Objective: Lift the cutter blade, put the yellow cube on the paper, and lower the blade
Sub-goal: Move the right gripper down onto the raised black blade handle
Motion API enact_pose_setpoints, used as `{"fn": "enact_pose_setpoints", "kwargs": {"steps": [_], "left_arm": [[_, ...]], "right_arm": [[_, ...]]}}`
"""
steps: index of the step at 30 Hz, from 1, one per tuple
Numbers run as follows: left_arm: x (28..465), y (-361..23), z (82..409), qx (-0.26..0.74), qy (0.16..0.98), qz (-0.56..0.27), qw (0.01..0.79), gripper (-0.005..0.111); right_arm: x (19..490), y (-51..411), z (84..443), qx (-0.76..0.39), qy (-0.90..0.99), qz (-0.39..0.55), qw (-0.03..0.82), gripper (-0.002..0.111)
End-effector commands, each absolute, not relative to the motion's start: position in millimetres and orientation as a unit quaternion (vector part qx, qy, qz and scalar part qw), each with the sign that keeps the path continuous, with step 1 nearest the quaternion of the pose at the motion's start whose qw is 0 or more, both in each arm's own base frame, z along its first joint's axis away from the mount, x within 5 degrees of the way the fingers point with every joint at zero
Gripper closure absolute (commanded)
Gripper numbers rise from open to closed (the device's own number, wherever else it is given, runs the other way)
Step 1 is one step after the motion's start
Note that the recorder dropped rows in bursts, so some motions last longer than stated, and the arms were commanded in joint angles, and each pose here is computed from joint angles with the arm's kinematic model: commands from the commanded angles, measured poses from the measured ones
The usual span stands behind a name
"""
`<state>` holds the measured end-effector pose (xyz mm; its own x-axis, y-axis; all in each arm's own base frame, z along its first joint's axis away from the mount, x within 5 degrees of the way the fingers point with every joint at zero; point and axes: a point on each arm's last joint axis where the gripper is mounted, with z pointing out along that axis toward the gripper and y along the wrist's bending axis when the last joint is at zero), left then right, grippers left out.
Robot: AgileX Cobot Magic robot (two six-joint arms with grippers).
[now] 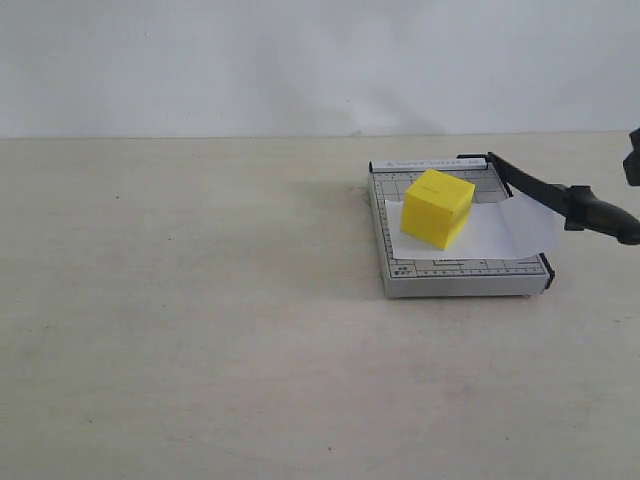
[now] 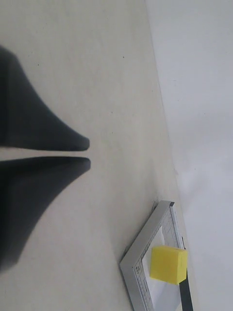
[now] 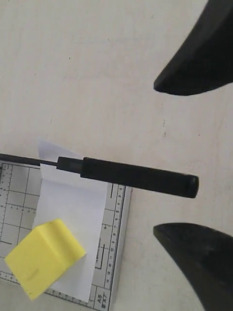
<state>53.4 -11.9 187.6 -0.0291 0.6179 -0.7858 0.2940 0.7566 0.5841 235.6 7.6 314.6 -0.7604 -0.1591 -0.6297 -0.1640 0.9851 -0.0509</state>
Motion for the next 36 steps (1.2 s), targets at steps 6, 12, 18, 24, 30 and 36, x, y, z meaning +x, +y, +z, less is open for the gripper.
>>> {"fn": "enact_pose_setpoints", "kwargs": {"steps": [6,12,18,24,30,36], "left_arm": [[53.5,-11.6,187.5,0.324,0.702,0.136,0.62,0.102],[53.5,-11.6,187.5,0.324,0.702,0.136,0.62,0.102],[53.5,-11.6,187.5,0.324,0.702,0.136,0.62,0.102],[53.5,-11.6,187.5,0.324,0.702,0.136,0.62,0.102],[53.5,-11.6,187.5,0.324,0.702,0.136,0.62,0.102],[53.5,-11.6,187.5,0.324,0.702,0.136,0.62,0.102]], "right_arm": [[241.7,16.5,313.9,-0.09,0.938,0.055,0.33,0.038],[254.5,16.1,297.0,-0.094,0.948,0.053,0.299,0.038],[268.9,14.6,281.6,-0.099,0.952,0.043,0.288,0.038],[276.5,14.4,267.4,-0.105,0.958,0.042,0.262,0.038],[281.5,13.4,259.3,-0.111,0.961,0.035,0.252,0.04],[284.3,13.1,253.4,-0.113,0.963,0.033,0.242,0.044]]}}
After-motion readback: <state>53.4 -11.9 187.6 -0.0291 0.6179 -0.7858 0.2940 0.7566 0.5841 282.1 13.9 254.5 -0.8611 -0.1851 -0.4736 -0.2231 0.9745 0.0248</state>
